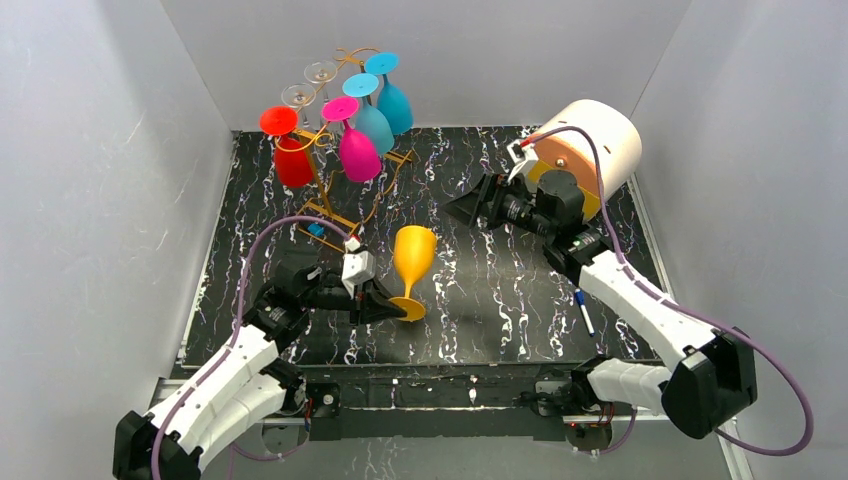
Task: Take the wine glass off the wine glass rack
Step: Place the wine glass at the center of the board, then pick up the wine glass from the wine rack.
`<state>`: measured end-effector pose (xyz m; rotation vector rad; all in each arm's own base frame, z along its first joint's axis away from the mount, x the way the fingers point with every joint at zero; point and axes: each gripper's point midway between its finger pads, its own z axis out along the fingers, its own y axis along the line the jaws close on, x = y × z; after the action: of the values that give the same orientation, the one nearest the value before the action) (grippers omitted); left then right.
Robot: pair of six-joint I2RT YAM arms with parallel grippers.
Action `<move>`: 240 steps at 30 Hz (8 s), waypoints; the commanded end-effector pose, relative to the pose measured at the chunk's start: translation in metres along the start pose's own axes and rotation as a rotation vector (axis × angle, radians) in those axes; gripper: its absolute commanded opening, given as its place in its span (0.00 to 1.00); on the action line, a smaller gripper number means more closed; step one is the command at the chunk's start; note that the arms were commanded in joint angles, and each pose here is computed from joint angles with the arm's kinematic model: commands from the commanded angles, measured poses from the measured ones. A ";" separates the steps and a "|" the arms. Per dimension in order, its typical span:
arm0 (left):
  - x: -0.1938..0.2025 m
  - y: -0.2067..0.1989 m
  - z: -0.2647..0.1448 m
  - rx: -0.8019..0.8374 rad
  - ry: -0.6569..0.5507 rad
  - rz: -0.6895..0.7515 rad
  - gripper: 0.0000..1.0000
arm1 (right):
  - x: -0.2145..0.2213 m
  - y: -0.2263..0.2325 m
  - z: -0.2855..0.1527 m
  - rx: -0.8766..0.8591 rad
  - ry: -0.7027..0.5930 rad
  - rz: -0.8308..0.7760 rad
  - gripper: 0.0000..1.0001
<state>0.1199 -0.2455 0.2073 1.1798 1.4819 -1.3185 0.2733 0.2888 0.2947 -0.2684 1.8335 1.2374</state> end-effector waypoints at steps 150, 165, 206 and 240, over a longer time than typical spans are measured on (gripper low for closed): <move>-0.019 0.103 -0.266 -1.959 -0.295 -0.277 0.98 | -0.024 -0.135 0.105 0.632 0.309 -0.324 0.01; -0.019 0.112 -0.244 -1.830 -0.241 -0.245 0.98 | 0.019 -0.143 0.133 0.498 0.537 -0.332 0.09; -0.032 0.111 -0.236 -1.753 -0.338 -0.211 0.98 | -0.089 -0.062 0.132 0.436 0.152 -0.218 0.82; -0.024 0.116 -0.236 -1.784 -0.259 -0.232 0.98 | -0.136 0.073 0.212 -0.220 -0.100 0.382 0.63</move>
<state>0.2420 -0.0175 0.2222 -0.2910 1.7895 0.0890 0.4221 0.4627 0.3823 0.0463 1.8458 1.6536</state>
